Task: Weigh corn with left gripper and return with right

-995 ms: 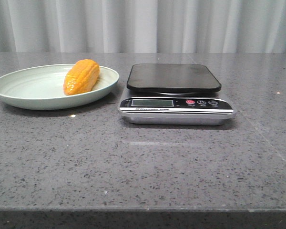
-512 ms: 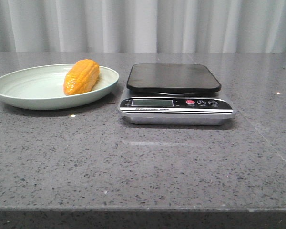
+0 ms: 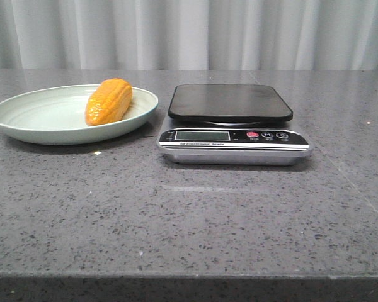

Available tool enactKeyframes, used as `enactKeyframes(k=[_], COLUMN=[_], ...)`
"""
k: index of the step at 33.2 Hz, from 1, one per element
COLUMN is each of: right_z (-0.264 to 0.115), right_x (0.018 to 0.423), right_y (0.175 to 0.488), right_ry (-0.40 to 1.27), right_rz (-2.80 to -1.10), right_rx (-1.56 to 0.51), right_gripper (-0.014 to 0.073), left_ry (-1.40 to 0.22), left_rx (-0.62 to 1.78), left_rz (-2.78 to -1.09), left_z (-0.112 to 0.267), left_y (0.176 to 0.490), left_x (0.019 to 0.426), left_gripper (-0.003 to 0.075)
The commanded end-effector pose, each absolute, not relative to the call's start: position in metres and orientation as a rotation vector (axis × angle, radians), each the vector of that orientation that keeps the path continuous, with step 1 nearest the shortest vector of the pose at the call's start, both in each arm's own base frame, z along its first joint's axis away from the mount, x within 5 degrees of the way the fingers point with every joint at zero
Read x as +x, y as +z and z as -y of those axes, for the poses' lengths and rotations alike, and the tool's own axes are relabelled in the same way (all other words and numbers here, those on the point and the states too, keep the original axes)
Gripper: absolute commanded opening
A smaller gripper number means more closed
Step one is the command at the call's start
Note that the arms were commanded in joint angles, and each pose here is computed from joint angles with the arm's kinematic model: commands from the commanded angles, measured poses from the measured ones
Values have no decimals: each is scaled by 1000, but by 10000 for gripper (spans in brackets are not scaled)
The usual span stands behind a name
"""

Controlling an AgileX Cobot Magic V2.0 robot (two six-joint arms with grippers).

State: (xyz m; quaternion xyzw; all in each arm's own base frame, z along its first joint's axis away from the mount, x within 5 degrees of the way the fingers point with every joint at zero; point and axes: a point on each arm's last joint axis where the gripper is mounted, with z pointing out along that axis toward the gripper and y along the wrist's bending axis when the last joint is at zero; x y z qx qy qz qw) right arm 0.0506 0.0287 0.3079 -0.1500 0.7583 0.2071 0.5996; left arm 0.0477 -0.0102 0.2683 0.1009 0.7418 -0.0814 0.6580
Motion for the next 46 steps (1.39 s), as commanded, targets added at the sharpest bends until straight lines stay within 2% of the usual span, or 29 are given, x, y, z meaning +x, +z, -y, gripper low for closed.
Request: enactKeyframes(k=[1, 6, 12, 14, 46], right_z=[-28, -28, -28, -28, -28], right_x=[51, 51, 51, 51, 51], right_y=[322, 322, 322, 322, 321], right_ry=[476, 476, 476, 475, 474], right_rz=[-1666, -1666, -1666, -1669, -1671], right_rx=[-341, -341, -341, -342, -342], right_gripper=[143, 143, 143, 143, 143], left_ry=[-127, -1, 45, 48, 5], left_rx=[128, 11, -59, -59, 7], left_rz=[-1529, -1444, -1311, -1334, -1334], left_z=[9, 0, -4, -4, 0], left_y=[272, 250, 226, 224, 223], left_x=[55, 58, 51, 52, 52], left_gripper=[134, 134, 134, 134, 134])
